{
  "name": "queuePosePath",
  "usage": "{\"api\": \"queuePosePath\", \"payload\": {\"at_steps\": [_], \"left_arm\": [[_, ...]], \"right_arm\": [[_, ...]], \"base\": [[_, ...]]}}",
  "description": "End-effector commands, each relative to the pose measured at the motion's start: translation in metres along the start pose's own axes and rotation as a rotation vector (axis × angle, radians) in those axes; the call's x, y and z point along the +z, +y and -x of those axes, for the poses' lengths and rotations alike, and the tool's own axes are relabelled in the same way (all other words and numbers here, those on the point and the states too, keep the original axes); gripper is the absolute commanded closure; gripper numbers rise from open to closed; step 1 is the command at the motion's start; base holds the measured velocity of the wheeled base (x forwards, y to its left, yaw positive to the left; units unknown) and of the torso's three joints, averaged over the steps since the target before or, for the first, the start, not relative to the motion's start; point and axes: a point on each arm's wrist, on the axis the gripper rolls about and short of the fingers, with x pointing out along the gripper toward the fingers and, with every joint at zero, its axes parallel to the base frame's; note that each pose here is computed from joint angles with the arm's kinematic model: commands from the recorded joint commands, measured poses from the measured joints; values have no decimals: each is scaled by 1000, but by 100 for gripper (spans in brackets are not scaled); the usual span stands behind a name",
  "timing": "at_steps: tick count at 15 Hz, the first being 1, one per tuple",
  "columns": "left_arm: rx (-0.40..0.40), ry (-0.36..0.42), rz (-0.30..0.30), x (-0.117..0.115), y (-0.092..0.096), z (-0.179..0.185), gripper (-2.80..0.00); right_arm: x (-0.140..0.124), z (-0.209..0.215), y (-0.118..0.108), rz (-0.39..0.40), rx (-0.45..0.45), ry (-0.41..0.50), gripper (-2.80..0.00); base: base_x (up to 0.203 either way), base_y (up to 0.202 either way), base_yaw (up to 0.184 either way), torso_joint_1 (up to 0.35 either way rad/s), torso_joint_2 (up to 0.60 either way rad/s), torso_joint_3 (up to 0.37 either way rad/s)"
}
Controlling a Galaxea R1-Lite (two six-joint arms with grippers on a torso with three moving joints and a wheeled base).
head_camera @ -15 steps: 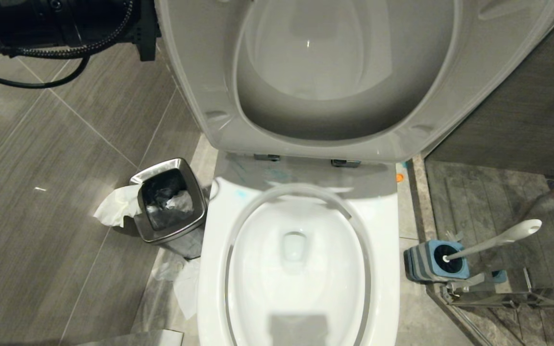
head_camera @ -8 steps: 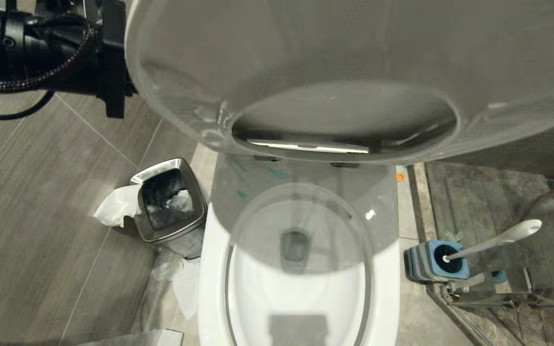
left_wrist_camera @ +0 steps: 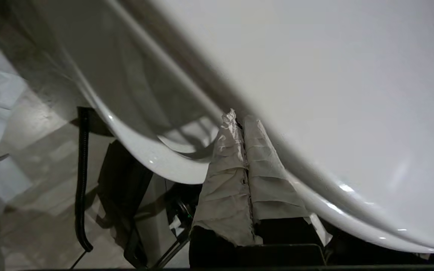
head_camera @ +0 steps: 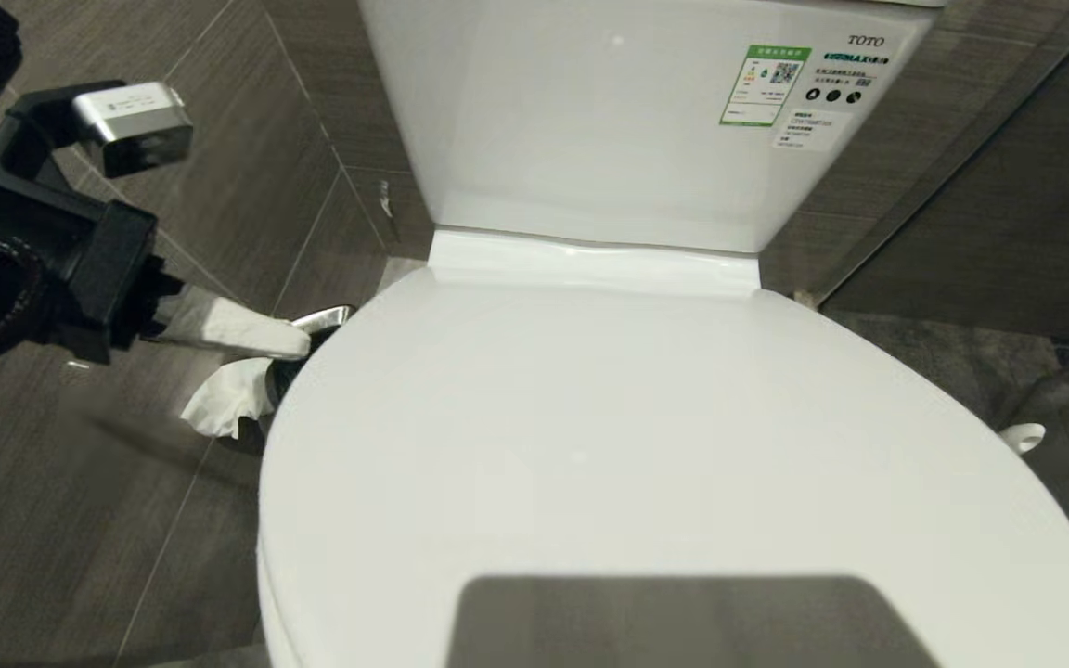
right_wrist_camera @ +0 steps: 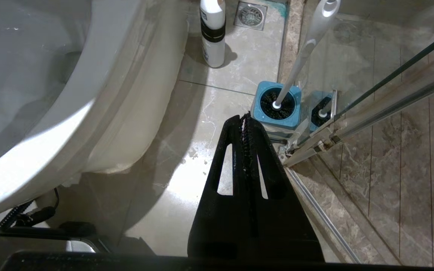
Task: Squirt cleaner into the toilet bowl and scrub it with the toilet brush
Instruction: Close the toilet lid
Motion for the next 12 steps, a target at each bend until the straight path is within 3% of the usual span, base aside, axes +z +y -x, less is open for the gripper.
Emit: {"api": "queuePosePath", "payload": {"at_steps": [1, 6, 12], "left_arm": [[48, -74, 0, -4, -1, 23, 0], [132, -102, -8, -8, -3, 34, 0], [163, -90, 14, -12, -4, 35, 0]], "right_arm": [[0, 0, 0, 0, 1, 1, 0], [0, 0, 0, 0, 1, 1, 0], [0, 0, 0, 0, 1, 1, 0]], "base": [[0, 0, 0, 0, 0, 0], [0, 0, 0, 0, 0, 0], [0, 0, 0, 0, 2, 66]]}}
